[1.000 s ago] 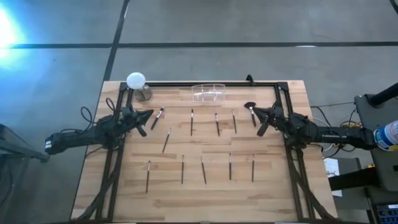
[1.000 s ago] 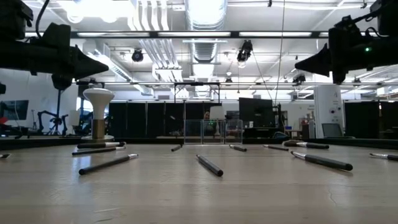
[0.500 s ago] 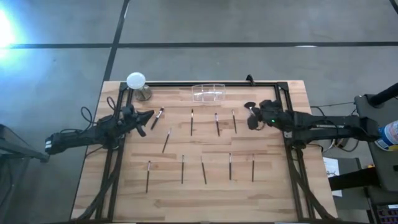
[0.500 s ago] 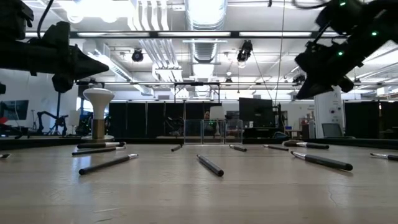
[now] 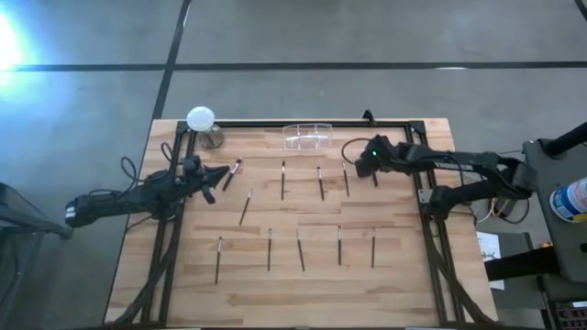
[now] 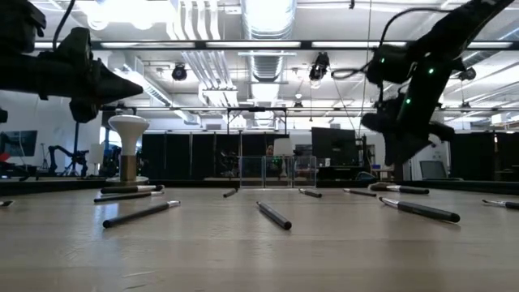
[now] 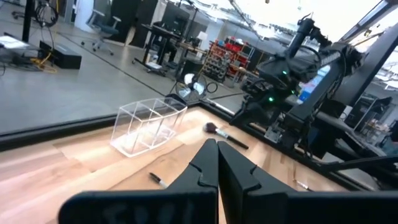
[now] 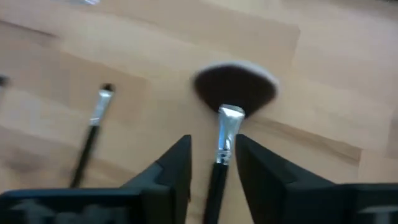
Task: Pick & Place Makeup Brushes
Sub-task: Put the black highlighter brush into the transparent organizer
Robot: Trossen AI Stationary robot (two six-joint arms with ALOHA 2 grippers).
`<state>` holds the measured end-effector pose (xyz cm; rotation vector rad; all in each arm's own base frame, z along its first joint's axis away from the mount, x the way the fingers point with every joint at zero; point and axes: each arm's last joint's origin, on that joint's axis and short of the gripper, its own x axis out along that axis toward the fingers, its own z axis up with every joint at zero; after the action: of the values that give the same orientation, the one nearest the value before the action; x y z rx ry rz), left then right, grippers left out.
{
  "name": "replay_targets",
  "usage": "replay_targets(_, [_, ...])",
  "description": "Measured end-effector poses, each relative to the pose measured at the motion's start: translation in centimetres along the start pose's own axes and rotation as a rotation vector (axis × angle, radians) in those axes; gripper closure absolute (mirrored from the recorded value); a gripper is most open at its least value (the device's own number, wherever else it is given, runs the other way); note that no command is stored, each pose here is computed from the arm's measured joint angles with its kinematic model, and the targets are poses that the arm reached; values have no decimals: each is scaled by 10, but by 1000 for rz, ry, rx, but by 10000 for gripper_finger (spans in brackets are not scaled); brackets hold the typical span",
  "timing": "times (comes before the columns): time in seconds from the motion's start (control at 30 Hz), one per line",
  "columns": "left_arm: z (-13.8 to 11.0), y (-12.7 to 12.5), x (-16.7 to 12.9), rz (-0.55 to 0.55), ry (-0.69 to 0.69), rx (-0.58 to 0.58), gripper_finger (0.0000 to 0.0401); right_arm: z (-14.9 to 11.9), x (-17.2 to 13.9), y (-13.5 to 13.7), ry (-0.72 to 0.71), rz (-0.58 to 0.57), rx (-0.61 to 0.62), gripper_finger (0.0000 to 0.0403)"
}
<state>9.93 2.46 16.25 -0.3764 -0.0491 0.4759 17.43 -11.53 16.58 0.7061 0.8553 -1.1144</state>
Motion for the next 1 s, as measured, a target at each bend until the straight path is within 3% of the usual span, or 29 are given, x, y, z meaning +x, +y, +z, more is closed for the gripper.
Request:
replay_targets(0.17, [-4,1,3,16,41,-5,401,7,21,-10,79,-40,21,229])
replay_targets(0.37, [-9,1,6,38,92,-9,401,10,42,-12,138,-16,43,226])
replay_targets(0.63, [-13,2,8,57,130,-30,401,8,57,-10,165,-56,26,274])
replay_targets(0.87, [-13,2,8,57,130,-31,401,12,53,-8,140,-30,-21,339])
replay_targets(1.0, [-12,2,8,56,127,-27,401,13,48,-9,126,-15,-59,349])
